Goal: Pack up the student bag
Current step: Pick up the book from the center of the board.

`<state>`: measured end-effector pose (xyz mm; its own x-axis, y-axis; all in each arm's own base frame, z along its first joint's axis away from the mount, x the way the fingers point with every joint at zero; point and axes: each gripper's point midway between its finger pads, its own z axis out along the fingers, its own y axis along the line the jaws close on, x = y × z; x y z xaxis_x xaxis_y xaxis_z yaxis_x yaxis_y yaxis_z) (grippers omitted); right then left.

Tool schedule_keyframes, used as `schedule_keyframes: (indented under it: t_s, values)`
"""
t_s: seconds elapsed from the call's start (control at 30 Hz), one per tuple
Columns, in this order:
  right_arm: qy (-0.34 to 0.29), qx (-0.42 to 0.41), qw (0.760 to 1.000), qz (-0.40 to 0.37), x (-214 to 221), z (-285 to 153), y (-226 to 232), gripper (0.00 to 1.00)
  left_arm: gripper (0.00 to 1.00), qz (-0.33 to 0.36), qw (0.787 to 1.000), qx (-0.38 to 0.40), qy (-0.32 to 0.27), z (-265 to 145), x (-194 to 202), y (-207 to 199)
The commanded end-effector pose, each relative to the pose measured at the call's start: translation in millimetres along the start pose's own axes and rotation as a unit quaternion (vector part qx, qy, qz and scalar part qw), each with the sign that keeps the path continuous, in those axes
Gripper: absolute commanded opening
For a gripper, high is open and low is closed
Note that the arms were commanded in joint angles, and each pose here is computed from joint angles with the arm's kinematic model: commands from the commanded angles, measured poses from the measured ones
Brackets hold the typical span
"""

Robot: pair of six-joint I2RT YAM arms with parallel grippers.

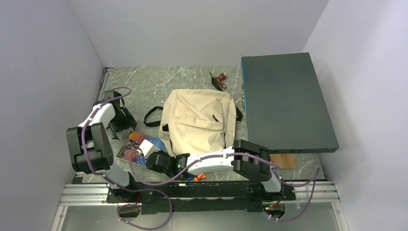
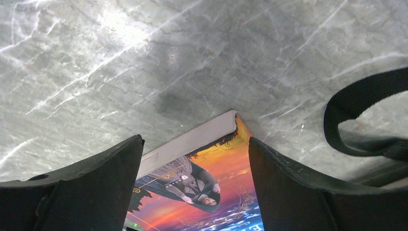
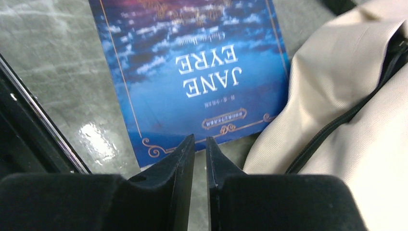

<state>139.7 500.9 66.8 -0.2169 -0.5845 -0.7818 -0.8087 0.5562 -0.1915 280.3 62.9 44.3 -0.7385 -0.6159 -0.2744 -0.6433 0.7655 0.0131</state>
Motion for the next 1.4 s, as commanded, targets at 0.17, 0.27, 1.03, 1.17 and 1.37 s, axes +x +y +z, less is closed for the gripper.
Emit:
schedule_keyframes:
  t_s: [0.17,0.27,1.03,1.17,1.37]
  values:
    - [-0.008,-0.022,0.998,0.062,22.4,-8.1,6.4,0.15,0.94,0.053,0.987,0.153,0.004,-6.0,-1.2,-25.7]
    - [-0.009,-0.022,0.997,0.069,27.6,-10.4,4.0,0.14,0.99,0.067,0.980,0.186,0.009,-6.6,0.9,-29.9]
    - [-0.027,-0.026,0.996,0.085,12.7,-21.5,-9.4,0.21,0.73,0.106,0.907,0.401,0.070,-67.4,81.4,-86.4]
    - [-0.028,-0.032,0.994,0.098,3.1,-51.4,-18.4,0.28,0.76,0.104,0.905,0.409,0.051,-73.8,80.8,-87.7]
    - [-0.046,-0.055,0.991,0.112,-9.3,-65.6,-15.8,0.43,0.77,0.107,0.903,0.413,0.054,-76.8,78.9,-89.7]
